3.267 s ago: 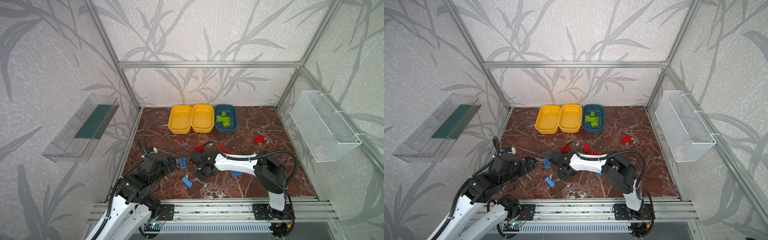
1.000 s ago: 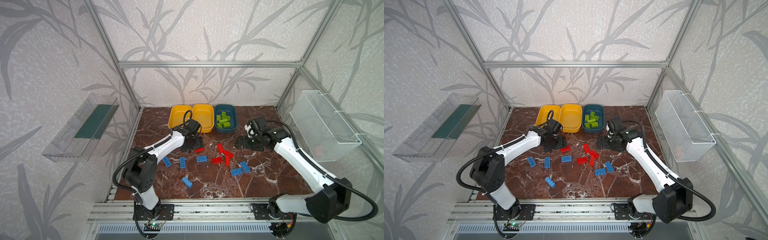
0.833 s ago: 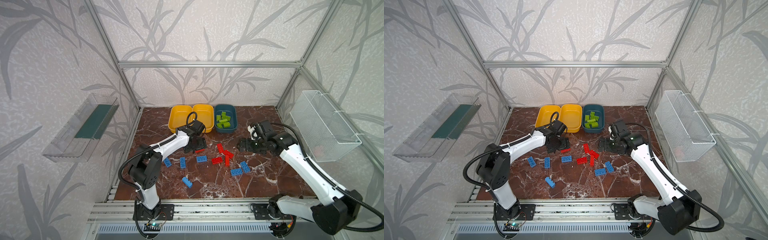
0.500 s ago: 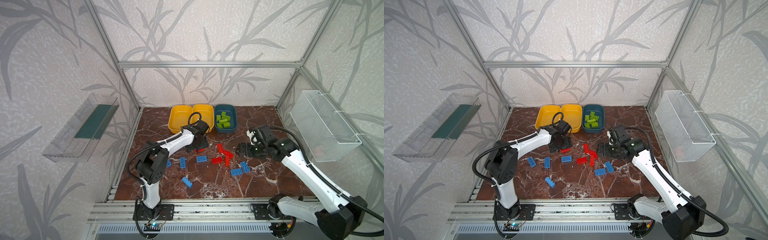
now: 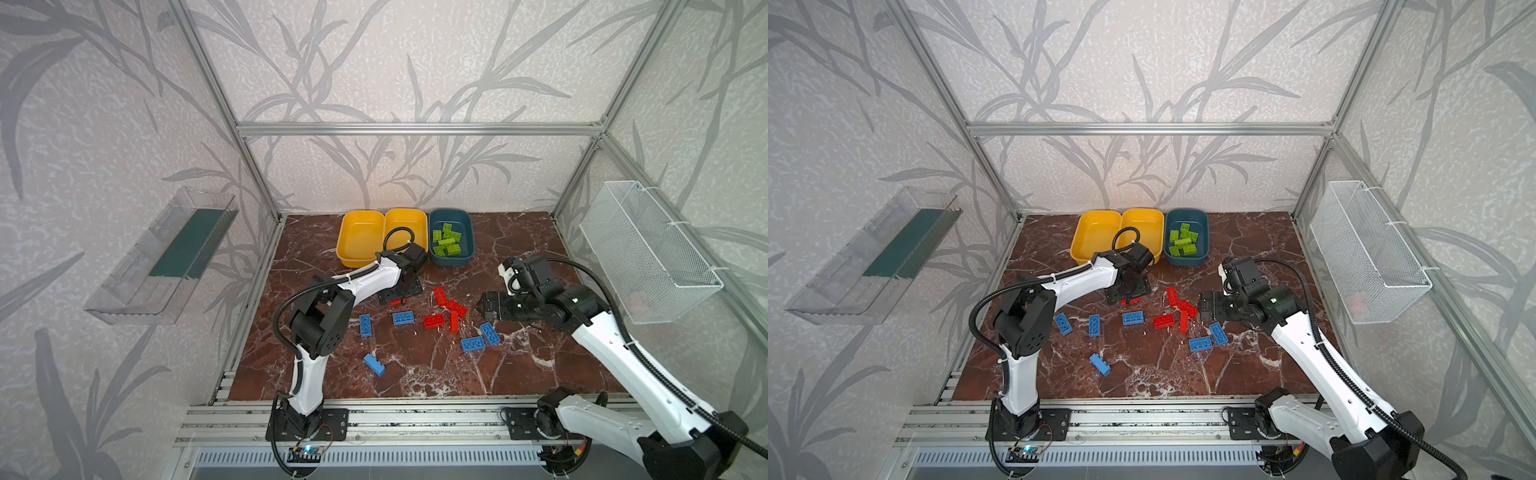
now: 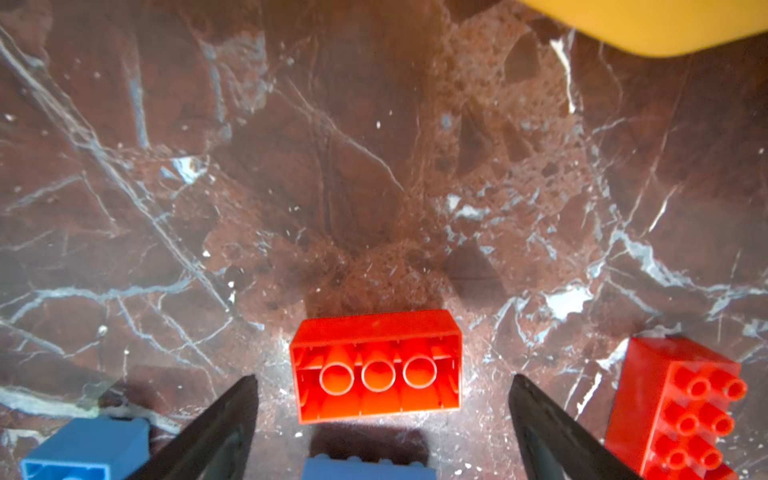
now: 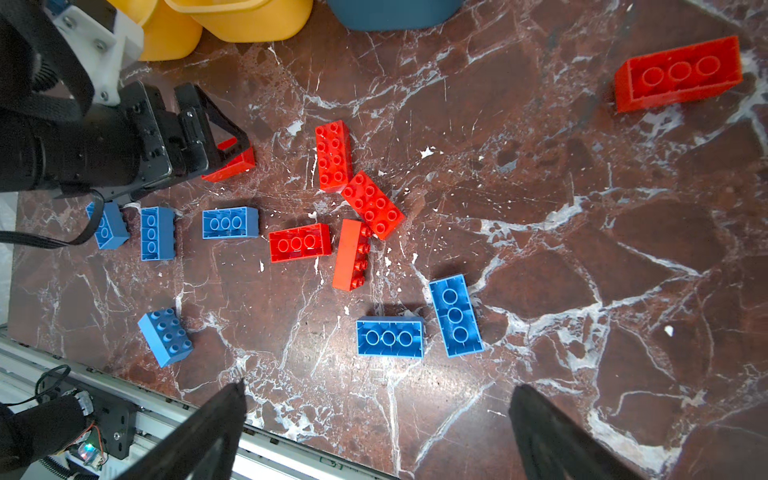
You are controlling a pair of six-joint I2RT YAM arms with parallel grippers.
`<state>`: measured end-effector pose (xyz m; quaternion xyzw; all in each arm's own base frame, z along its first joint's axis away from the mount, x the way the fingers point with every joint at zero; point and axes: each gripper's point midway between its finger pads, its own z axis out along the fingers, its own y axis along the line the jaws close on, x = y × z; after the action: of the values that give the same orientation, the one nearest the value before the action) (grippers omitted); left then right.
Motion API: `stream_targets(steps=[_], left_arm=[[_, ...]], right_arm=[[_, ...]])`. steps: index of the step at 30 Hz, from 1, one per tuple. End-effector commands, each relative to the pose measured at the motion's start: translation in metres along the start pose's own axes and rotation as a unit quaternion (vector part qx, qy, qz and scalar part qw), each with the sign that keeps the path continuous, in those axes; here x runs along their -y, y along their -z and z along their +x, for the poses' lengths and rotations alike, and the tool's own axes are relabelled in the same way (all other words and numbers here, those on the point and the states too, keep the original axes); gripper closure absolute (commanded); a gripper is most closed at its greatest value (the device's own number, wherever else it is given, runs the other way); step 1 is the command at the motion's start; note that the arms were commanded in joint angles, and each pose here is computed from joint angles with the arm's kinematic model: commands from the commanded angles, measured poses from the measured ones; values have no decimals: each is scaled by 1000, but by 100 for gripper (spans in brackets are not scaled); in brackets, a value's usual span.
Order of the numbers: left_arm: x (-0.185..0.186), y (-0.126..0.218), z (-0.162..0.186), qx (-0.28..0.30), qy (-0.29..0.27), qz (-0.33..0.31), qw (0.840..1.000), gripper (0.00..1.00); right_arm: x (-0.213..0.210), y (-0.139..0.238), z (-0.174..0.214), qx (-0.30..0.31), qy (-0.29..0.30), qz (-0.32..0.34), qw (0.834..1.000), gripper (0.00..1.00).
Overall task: Sort the legos into containers by color
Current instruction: 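Grasp a red 2x3 brick with the left gripper while the right arm withdraws, then carry the red brick with the left gripper into the yellow bin and release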
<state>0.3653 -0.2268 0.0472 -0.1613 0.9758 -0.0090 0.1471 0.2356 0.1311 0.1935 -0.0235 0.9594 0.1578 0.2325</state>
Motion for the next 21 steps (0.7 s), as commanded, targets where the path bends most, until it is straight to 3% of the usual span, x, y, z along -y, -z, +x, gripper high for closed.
stream_targets(steps=[1, 9, 21], left_arm=[[-10, -8, 0, 3, 4, -34, 999, 6], [-10, -20, 6, -5, 4, -37, 999, 11], [-11, -31, 12, -15, 6, -36, 999, 39]], right_arm=[[1, 0, 0, 7, 10, 2, 1000, 1], [1, 2, 0, 5, 10, 3, 1000, 1], [3, 9, 0, 0, 13, 15, 1000, 1]])
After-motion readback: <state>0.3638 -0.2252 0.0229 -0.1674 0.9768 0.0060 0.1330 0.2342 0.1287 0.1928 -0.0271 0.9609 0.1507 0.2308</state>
